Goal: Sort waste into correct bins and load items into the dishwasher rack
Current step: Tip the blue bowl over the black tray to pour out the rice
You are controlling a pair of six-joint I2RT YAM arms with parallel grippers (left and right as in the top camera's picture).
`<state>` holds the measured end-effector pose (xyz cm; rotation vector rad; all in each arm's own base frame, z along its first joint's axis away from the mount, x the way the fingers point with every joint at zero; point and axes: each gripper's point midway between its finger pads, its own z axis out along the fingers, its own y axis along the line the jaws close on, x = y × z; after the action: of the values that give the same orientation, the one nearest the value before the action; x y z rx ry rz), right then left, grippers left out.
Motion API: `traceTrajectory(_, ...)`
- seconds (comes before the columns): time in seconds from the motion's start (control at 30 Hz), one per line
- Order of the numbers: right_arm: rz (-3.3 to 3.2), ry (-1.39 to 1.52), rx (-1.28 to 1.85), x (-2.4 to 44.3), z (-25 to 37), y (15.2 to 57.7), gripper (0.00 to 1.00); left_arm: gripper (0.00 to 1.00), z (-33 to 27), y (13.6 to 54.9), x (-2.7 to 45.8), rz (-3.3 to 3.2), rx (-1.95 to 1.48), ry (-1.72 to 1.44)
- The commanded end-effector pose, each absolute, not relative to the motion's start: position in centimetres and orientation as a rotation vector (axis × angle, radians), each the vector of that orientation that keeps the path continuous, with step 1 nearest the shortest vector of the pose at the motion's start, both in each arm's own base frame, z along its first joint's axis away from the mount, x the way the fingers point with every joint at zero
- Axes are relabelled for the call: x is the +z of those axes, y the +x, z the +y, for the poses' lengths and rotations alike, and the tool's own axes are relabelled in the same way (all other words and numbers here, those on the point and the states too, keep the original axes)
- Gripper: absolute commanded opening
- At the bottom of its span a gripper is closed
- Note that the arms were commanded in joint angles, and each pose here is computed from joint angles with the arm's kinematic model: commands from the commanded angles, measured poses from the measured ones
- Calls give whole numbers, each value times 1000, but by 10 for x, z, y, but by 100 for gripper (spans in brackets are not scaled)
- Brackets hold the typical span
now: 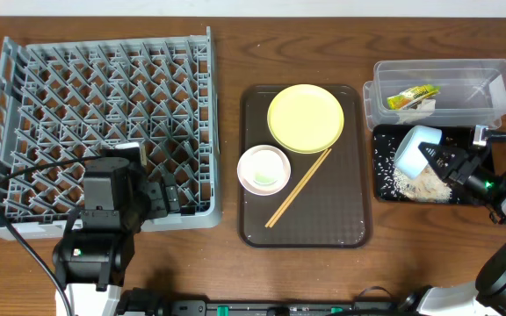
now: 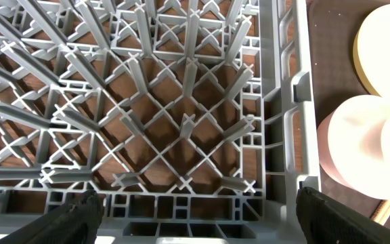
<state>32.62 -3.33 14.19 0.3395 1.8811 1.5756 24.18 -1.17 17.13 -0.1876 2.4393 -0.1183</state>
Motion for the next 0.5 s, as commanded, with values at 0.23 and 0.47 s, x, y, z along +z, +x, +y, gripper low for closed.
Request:
traceTrajectory(0.23, 1821, 260, 1577, 151, -35, 325, 1, 93, -13, 244, 179, 2422, -127, -187)
traceTrajectory(0.47, 2016, 539, 1421, 113, -53, 338, 1, 93, -13, 244, 179, 2422, -127, -187)
